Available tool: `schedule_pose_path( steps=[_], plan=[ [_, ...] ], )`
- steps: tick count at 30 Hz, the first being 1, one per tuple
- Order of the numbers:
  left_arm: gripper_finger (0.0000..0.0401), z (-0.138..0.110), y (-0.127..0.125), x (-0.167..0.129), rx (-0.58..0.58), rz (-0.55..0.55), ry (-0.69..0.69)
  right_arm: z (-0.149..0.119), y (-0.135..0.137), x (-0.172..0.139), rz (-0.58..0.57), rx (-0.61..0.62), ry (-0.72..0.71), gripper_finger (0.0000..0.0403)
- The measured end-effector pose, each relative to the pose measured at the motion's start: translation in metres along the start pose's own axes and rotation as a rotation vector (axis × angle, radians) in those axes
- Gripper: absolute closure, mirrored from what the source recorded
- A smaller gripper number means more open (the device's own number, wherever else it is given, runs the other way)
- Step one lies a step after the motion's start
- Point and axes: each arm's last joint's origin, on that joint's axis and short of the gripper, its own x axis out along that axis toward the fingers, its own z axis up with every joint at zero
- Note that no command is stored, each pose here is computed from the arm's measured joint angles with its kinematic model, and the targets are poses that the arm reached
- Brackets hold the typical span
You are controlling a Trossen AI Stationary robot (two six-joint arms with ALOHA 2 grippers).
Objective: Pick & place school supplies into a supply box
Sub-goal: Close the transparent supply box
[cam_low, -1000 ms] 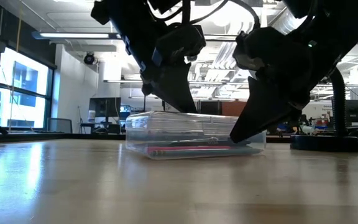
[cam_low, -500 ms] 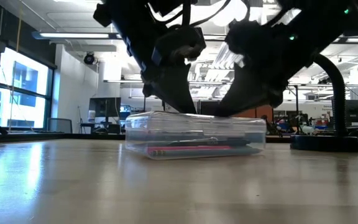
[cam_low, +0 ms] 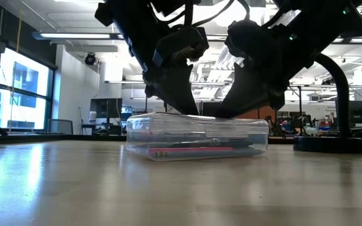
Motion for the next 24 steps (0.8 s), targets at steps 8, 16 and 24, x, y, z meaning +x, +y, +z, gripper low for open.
schedule_pose_path(
  steps=[8, 16, 24],
  plan=[
    [0.0392, 0.019, 0.008, -0.036, 0.005, 0.147, -0.092, -0.002, -0.001, 0.0, -0.005, -0.008, 0.019, 0.0403],
    [0.0387, 0.006, 0.039, -0.02, -0.154, 0.305, 0.014, -0.003, 0.001, 0.0, 0.007, -0.014, 0.01, 0.0403],
    [0.039, -0.001, 0.038, 0.01, -0.162, 0.197, 0.044, -0.001, 0.008, -0.002, 0.054, -0.026, -0.038, 0.0403]
  ],
)
